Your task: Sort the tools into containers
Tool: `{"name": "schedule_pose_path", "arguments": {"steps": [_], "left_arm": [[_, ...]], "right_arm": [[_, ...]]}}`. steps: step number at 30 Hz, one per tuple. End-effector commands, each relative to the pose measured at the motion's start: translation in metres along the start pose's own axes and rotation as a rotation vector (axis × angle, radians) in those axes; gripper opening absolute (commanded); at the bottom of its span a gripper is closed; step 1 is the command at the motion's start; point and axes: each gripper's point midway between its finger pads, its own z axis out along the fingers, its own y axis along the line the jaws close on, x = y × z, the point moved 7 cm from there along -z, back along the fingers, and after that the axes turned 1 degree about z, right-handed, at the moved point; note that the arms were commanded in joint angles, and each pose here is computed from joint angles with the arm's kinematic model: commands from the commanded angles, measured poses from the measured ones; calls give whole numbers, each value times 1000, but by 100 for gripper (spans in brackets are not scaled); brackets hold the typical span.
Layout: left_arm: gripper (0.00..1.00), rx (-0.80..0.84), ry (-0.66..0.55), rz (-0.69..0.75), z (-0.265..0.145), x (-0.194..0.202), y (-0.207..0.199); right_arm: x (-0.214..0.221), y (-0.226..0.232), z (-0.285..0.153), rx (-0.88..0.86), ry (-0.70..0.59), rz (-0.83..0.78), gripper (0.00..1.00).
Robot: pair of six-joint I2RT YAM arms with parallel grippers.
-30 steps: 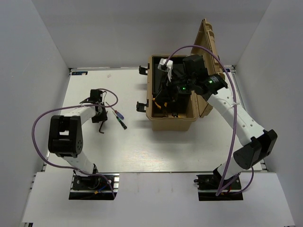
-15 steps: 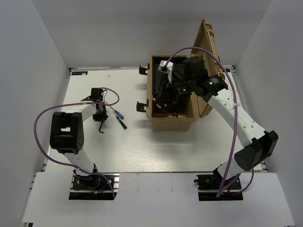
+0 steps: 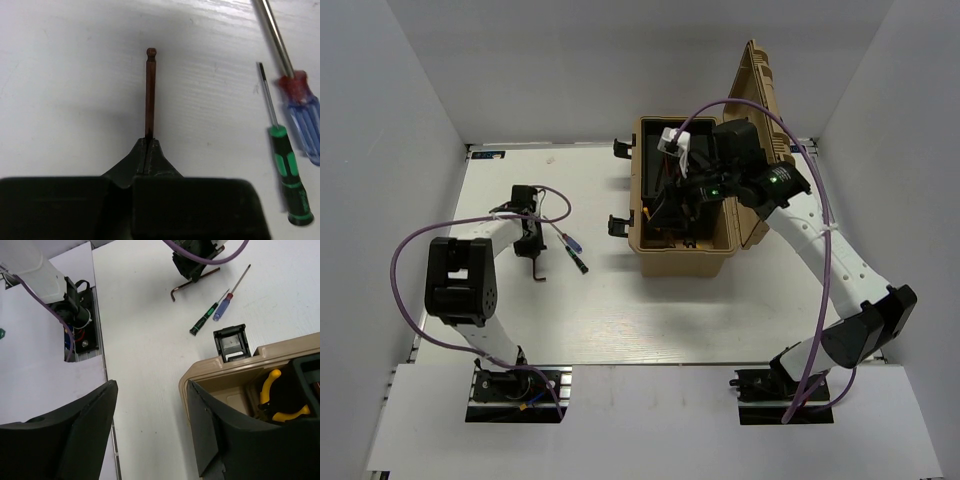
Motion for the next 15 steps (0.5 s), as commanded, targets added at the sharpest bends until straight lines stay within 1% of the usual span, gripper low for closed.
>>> {"name": "schedule_pose_path", "arguments": {"steps": [1,2,4,7,8,10,11,13,14,15], "left_arm": [[0,72,-114,-32,-45,-26,-3],[0,93,-133,-27,-55,-30,-7],[0,157,-225,-46,-84,-52,-10],[0,239,-354,-57,-130,-81,-16],[0,265,-369,-64,-139,-85,-17],[0,385,-447,-39,-166,-99,-29],[0,498,-475,-4,-178,-104,-43],[0,606,-533,18,-198,-119,-55],[0,722,-554,60,-207,-125,-71],[0,779,-572,78,-214,-129,-81]], "right_arm": [[-8,13,-11,3,-17,-53,63],[-7,13,-11,1,-13,-53,61],[-7,12,-12,9,-15,-52,56],[-7,12,-11,12,-12,-49,55],[-7,11,-11,18,-10,-49,55],[-7,11,-11,27,-7,-47,55],[-8,11,-11,29,-7,-53,54],[-9,6,-13,80,1,-57,42],[-11,5,-14,103,2,-57,33],[-10,-3,-17,194,17,-58,21]]}}
